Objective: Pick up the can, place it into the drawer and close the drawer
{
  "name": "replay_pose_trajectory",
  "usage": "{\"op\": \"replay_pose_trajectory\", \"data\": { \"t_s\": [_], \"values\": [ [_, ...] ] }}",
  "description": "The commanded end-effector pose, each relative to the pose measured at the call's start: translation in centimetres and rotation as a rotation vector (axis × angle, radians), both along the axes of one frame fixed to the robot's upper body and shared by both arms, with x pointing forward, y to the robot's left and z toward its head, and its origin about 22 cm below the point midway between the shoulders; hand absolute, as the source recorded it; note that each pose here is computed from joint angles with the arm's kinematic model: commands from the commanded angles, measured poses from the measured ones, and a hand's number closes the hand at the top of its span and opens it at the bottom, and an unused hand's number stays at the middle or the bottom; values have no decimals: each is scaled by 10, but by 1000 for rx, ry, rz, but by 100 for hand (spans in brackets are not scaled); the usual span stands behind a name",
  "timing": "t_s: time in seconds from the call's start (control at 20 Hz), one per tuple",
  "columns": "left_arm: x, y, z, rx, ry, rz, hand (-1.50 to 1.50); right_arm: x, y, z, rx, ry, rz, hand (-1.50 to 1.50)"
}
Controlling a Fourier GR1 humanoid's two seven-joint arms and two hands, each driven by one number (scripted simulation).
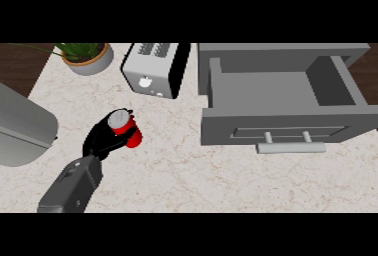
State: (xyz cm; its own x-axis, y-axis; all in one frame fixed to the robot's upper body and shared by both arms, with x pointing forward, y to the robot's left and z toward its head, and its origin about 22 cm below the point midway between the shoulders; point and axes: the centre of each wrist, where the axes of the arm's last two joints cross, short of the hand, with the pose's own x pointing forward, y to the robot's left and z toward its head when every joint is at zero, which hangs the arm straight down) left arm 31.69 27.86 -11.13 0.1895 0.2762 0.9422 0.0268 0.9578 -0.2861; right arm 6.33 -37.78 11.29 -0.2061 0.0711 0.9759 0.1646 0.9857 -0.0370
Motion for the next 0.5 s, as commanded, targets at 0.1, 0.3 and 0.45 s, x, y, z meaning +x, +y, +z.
{"op": "replay_pose_trajectory", "data": {
  "t_s": [0.1, 0.3, 0.45],
  "values": [
    [17, 4, 14, -47, -35, -81, 150, 4, 4, 2, 13, -7, 9, -150],
    [21, -24, 14, -80, -110, -141, 150, -14, 14, 6, 0, 7, 17, -150],
    [36, -35, 32, -110, -157, -179, 150, 3, 12, 3, 18, 10, -21, -150]
  ]
}}
